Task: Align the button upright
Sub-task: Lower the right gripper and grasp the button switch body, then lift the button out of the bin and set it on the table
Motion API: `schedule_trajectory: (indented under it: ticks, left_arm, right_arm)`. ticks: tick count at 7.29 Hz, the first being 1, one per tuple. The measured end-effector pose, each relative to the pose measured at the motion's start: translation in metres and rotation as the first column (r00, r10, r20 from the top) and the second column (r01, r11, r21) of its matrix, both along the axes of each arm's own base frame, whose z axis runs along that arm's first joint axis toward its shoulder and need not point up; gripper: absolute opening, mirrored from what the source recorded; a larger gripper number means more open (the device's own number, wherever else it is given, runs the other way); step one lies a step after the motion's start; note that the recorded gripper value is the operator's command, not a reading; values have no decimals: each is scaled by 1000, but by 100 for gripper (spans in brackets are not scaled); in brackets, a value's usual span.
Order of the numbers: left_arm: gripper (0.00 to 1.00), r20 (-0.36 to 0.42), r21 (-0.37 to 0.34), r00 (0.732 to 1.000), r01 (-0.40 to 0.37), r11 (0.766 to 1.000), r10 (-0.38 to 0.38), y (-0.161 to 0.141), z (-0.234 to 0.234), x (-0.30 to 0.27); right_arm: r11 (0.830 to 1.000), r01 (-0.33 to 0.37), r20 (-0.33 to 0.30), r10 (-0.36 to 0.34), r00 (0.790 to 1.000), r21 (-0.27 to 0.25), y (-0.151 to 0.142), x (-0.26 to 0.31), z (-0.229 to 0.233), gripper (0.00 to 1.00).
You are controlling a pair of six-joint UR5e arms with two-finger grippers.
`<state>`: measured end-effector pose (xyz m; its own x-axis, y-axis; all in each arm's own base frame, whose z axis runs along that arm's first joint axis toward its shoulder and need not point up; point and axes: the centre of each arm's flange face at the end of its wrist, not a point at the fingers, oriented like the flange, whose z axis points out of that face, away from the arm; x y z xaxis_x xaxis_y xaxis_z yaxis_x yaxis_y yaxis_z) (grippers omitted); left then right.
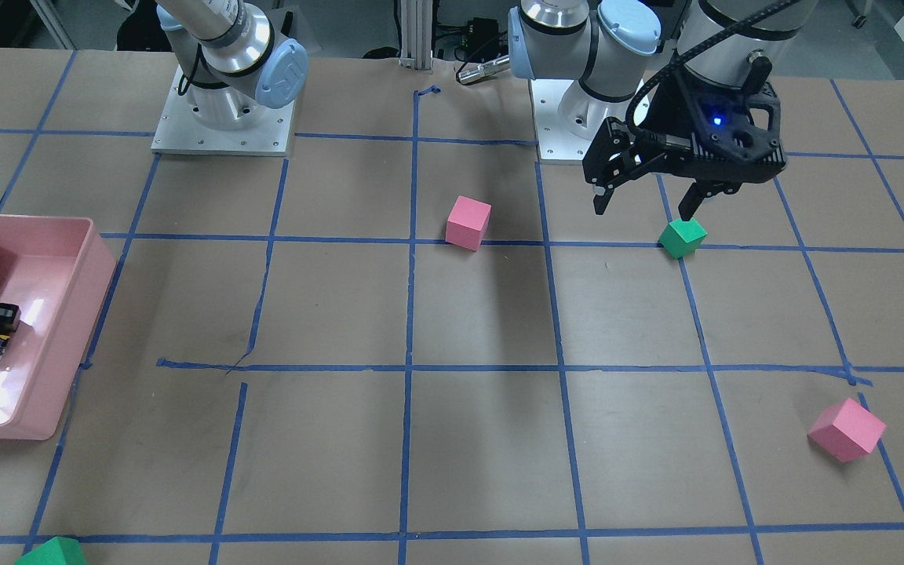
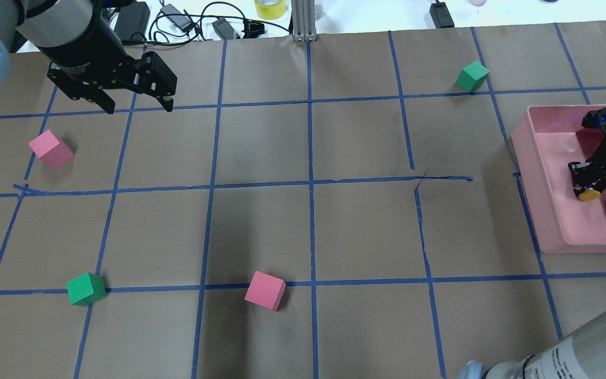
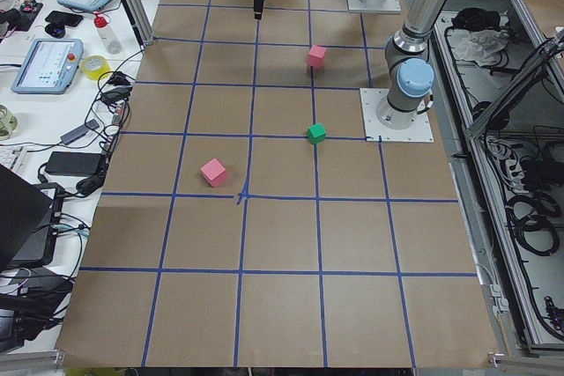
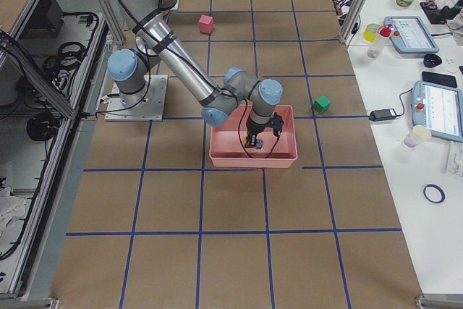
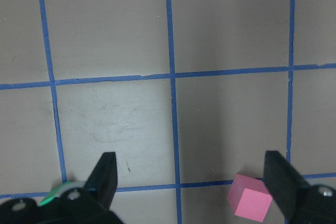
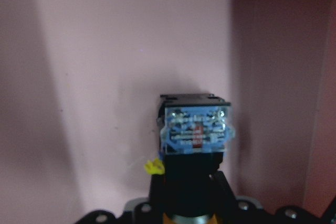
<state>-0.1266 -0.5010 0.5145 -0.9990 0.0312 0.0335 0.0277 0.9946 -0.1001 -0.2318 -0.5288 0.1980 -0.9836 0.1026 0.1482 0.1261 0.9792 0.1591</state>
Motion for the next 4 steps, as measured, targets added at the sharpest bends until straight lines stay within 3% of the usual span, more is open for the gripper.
schedule_trajectory:
  ticks: [4]
  left_arm:
    - [100, 6, -2, 1000, 1, 1000, -1, 1, 1, 0]
  right_arm:
    - [999, 41, -31, -41, 999, -19, -16, 14, 111, 0]
